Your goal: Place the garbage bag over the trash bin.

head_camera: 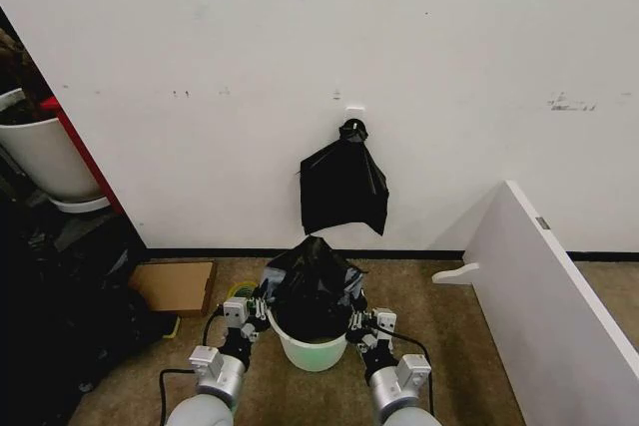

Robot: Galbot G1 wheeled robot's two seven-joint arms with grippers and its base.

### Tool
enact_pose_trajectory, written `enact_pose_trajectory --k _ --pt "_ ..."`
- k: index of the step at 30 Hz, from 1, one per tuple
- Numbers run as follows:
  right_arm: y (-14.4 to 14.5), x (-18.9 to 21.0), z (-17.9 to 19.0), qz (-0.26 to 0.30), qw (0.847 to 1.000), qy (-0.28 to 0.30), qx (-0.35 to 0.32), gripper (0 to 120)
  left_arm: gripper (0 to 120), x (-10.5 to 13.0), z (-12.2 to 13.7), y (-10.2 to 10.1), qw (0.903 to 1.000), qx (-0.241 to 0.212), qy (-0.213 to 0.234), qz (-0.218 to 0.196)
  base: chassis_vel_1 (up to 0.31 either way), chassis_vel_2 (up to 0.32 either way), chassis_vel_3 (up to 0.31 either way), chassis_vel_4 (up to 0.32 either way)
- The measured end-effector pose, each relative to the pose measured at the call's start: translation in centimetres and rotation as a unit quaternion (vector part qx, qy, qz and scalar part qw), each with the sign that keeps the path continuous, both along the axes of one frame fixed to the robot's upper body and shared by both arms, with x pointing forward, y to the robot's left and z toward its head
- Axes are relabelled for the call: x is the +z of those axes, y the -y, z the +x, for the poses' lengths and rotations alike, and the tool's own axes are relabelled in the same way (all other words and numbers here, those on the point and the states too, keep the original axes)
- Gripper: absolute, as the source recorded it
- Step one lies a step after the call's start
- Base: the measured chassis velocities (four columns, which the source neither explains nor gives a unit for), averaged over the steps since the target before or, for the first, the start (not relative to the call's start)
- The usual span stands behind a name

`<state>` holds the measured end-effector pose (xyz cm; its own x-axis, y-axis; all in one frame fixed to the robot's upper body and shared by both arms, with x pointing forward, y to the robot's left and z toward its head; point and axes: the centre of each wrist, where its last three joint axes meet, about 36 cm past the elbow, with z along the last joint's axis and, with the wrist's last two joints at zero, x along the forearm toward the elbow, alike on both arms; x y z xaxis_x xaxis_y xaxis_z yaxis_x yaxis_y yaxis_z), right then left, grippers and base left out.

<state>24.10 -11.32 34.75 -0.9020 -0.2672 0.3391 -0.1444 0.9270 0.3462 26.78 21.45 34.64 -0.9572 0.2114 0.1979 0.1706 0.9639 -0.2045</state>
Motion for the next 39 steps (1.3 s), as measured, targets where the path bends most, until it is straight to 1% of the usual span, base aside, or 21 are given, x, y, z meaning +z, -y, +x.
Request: enact_pose_trajectory --k 1,5,8,9,12,15,19,22,28,39 --pt "0.1 0.1 -0.3 -0.014 1.0 -0.019 0.015 0 0 0.1 -0.1 -0.3 0.9999 -0.004 -0.009 0.006 0.0 0.0 0.0 0.0" --pt "0.1 0.2 -0.5 -0.034 0.998 -0.04 0.032 0 0 0.3 0.1 -0.6 0.9996 -0.009 -0.022 0.018 0.0 0.0 0.0 0.0" --pt "0.3 0.6 -0.2 -0.052 0.997 -0.055 0.034 0 0 1.5 0.6 -0.7 0.9983 -0.012 -0.048 0.03 0.0 0.0 0.0 0.0" --pt "0.3 0.6 -0.2 -0.052 0.997 -0.055 0.034 0 0 1.5 0.6 -0.7 0.9983 -0.012 -0.048 0.03 0.0 0.0 0.0 0.0" --pt "0.8 1.8 0.3 -0.062 0.996 -0.056 0.028 0 0 3.3 0.9 -0.6 0.9963 -0.013 -0.083 0.015 0.0 0.0 0.0 0.0" --pt "1.4 2.2 0.9 -0.074 0.995 -0.057 0.022 0 0 4.0 1.3 -0.9 0.9964 -0.023 -0.077 0.026 0.0 0.0 0.0 0.0" --pt "1.8 2.2 1.2 -0.086 0.994 -0.063 0.017 0 0 4.3 1.2 -1.3 0.996 -0.035 -0.071 0.042 0.0 0.0 0.0 0.0" --pt "2.0 2.3 1.2 -0.098 0.992 -0.075 0.017 0 0 4.2 0.2 -1.8 0.9939 -0.048 -0.077 0.062 0.0 0.0 0.0 0.0" --pt "2.0 2.9 1.2 -0.112 0.989 -0.095 0.028 0 0 3.8 -1.1 -2.5 0.9904 -0.062 -0.09 0.085 0.0 0.0 0.0 0.0" --pt "2.6 3.7 1.7 -0.144 0.982 -0.115 0.045 0 0 3.3 -2.2 -2.9 0.9853 -0.075 -0.109 0.108 0.0 0.0 0.0 0.0"
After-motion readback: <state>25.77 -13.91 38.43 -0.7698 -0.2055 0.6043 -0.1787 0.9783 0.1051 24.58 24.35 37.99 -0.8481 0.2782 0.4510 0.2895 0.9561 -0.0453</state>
